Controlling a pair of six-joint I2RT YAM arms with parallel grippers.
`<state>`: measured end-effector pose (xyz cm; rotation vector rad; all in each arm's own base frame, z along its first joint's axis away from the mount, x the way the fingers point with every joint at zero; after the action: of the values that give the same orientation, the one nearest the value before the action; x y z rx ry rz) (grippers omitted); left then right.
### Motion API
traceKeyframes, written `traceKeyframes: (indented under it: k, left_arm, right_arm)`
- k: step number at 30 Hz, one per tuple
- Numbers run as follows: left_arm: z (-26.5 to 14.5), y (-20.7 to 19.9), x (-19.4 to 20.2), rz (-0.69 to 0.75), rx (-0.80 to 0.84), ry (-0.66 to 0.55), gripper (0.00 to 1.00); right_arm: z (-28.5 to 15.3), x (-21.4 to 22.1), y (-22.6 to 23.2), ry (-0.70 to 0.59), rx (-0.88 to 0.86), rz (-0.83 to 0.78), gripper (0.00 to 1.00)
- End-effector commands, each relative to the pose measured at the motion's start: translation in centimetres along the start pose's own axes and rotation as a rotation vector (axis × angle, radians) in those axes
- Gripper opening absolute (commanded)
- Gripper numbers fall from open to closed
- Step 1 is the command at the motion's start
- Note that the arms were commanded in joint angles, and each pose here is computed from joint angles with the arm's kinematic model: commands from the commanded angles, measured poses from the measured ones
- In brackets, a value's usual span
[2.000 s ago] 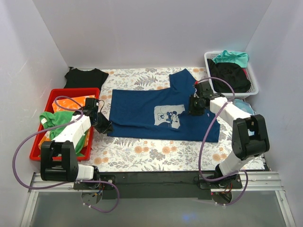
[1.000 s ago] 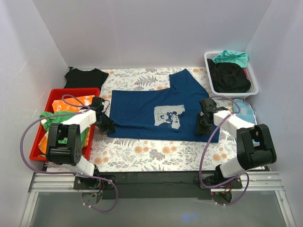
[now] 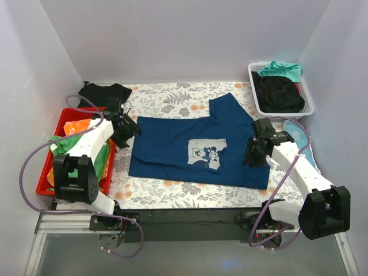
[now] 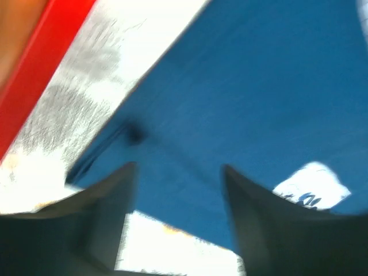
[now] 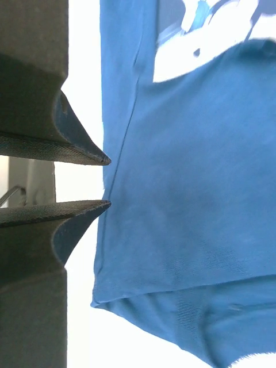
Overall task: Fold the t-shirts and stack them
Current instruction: Fold the flattened tshirt in 1/3 of the way
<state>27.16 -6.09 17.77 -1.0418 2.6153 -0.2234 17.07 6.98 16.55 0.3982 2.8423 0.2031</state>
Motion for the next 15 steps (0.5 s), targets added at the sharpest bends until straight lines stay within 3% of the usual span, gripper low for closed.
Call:
traceKeyframes:
  k: [1, 5, 8, 9, 15]
  left_arm:
    - [-0.6, -3.9, -4.5, 0.114, 0.075, -0.159, 0.72]
    - [2.7, -7.1, -7.8, 0.181, 0.062, -0.19, 0.8]
    - [3.5, -9.3, -10.2, 0.203, 0.071, -0.241, 0.81]
    - [5.4, -9.6, -10.4, 0.208, 0.043, -0.215, 0.79]
    - [8.1, -11.6, -12.8, 0.235, -0.007, -0.254, 0.69]
  right_arm:
    - [-1.6, -2.7, 1.5, -0.079, -0.007, -0.001, 0.37]
    - [-1.5, -5.0, 2.5, -0.123, 0.002, -0.023, 0.37]
    - [-1.5, -6.6, 3.2, -0.16, 0.004, -0.035, 0.37]
    - [-1.4, -6.9, 3.3, -0.167, 0.005, -0.037, 0.37]
    - [-0.7, -7.4, 3.7, -0.171, 0.002, -0.032, 0.36]
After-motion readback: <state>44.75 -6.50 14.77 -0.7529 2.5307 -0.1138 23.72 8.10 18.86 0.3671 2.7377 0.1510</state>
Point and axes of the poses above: each gripper's point midway between its finger pads, its own z axis out along the fingers, its own y axis along the line the jaws close on, x = y × z, the point moved 9 cm from there along -z, back along the fingers, and after that the axes turned 1 degree about z, right-handed, at the moved point
